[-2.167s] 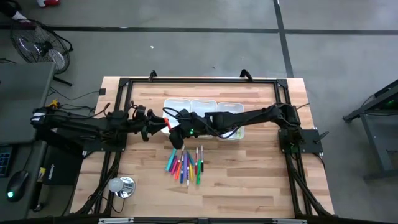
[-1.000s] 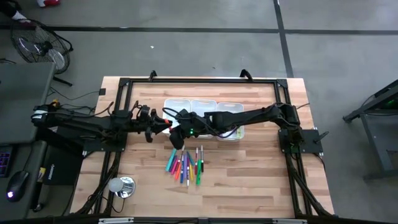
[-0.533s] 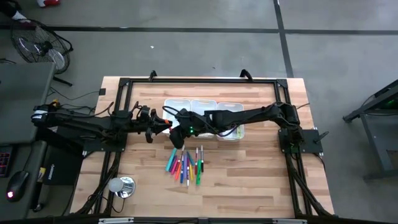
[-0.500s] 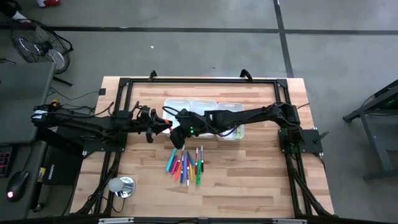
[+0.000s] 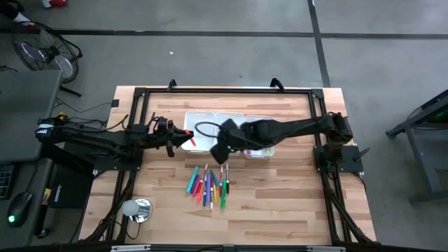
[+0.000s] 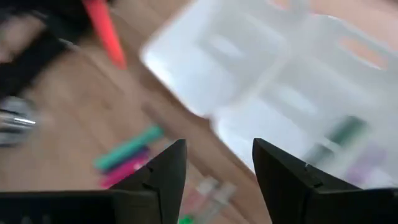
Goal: Pick & Place Markers
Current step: Put the right orange pen into the left white bin
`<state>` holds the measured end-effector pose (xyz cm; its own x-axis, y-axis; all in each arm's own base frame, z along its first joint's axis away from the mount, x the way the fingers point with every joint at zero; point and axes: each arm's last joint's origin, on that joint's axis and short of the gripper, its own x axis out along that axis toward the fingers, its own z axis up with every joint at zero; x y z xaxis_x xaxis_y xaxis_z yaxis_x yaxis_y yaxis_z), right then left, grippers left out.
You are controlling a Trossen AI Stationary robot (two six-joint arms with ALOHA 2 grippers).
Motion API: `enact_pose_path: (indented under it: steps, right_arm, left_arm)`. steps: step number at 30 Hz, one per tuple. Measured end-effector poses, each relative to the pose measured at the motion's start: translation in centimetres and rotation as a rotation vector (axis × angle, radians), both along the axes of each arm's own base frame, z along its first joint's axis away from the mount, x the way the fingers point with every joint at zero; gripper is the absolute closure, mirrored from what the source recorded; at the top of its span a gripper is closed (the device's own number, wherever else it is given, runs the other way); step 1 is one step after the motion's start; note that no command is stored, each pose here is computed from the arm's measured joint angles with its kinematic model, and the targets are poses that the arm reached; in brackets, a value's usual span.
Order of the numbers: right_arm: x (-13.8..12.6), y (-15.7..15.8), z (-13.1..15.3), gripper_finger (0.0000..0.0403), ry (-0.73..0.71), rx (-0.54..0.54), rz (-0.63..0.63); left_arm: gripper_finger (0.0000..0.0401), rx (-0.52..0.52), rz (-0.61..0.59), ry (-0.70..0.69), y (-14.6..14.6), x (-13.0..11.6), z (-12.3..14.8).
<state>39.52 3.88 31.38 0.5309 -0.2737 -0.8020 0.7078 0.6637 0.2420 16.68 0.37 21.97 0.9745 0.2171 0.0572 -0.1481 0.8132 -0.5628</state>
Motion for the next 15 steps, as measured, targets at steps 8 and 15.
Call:
enact_pose_path:
  steps: [8, 15]
  right_arm:
    - [-2.5, 3.3, -0.1, 0.0245, 0.125, -0.06, -0.037]
    - [-3.9, 5.2, -2.2, 0.0248, 0.209, -0.07, -0.091]
  left_arm:
    - [0.0351, -0.086, 0.096, 0.104, 0.3, 0.1, -0.5]
    - [0.0351, -0.053, 0.199, 0.442, 0.5, 1.1, 3.1]
